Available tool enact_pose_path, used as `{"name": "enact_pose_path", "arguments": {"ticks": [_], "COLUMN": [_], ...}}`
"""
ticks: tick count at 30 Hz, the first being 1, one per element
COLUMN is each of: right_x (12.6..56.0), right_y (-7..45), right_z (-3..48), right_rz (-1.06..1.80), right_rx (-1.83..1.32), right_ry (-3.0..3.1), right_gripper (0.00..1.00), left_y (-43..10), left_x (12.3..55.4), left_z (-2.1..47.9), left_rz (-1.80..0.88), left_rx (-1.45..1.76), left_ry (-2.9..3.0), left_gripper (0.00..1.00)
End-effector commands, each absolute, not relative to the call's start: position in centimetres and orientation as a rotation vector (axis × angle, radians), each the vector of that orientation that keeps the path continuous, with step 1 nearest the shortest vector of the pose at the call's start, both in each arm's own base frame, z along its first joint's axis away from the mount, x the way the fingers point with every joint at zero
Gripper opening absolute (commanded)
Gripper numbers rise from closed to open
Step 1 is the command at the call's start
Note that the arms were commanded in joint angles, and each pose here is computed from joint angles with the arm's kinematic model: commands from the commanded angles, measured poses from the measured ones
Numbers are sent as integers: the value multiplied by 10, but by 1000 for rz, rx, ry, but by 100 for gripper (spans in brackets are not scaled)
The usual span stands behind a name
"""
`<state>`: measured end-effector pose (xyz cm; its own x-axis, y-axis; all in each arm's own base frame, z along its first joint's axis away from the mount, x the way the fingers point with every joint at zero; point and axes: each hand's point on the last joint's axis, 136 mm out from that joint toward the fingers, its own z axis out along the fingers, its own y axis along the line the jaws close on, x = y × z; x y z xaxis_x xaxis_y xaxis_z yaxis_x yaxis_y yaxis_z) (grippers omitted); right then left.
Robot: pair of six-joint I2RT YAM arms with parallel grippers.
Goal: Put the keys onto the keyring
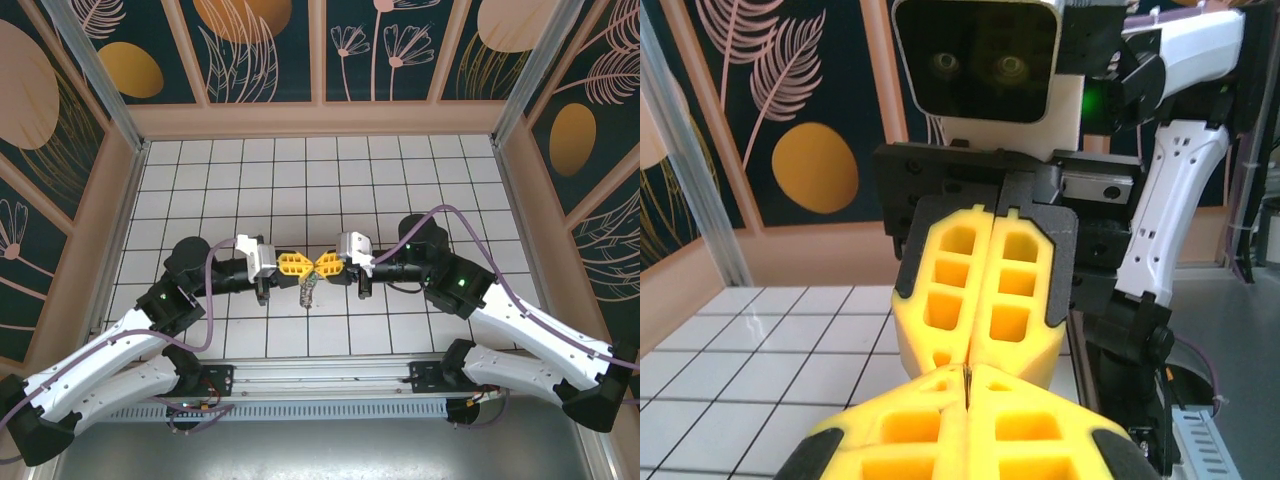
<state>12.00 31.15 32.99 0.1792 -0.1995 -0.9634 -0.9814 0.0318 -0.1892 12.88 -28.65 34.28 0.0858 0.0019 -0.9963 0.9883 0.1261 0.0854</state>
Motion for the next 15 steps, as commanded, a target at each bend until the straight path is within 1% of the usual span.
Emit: {"name": "enact_pose_path", "arguments": {"ticks": [1,2,3,4,8,15], "right_x": [138,143,148,153,162,158], "right_y": [309,308,308,308,307,309], "right_z": [342,338,332,325,307,304], "right_rz": [839,809,780,751,677,670], "right_rx": [-1352,-1356,-1364,-1378,-1423,-1493], "right_ry": [1260,1296,1336,1377,1486,1512], "right_gripper": [0,0,0,0,0,0], "left_y": [-287,-286,-286,-284,-281,-285], "left_x": [138,144,149,154,165,171], "left_z": [339,334,330,326,316,301], "left_rz": [-982,-947,-916,-877,-789,-754], "left_rx": [1182,1182,1183,1181,1194,1244], "left_ry": [1289,1331,1360,1391,1455,1504], "left_gripper": [6,12,15,16,18,17]}}
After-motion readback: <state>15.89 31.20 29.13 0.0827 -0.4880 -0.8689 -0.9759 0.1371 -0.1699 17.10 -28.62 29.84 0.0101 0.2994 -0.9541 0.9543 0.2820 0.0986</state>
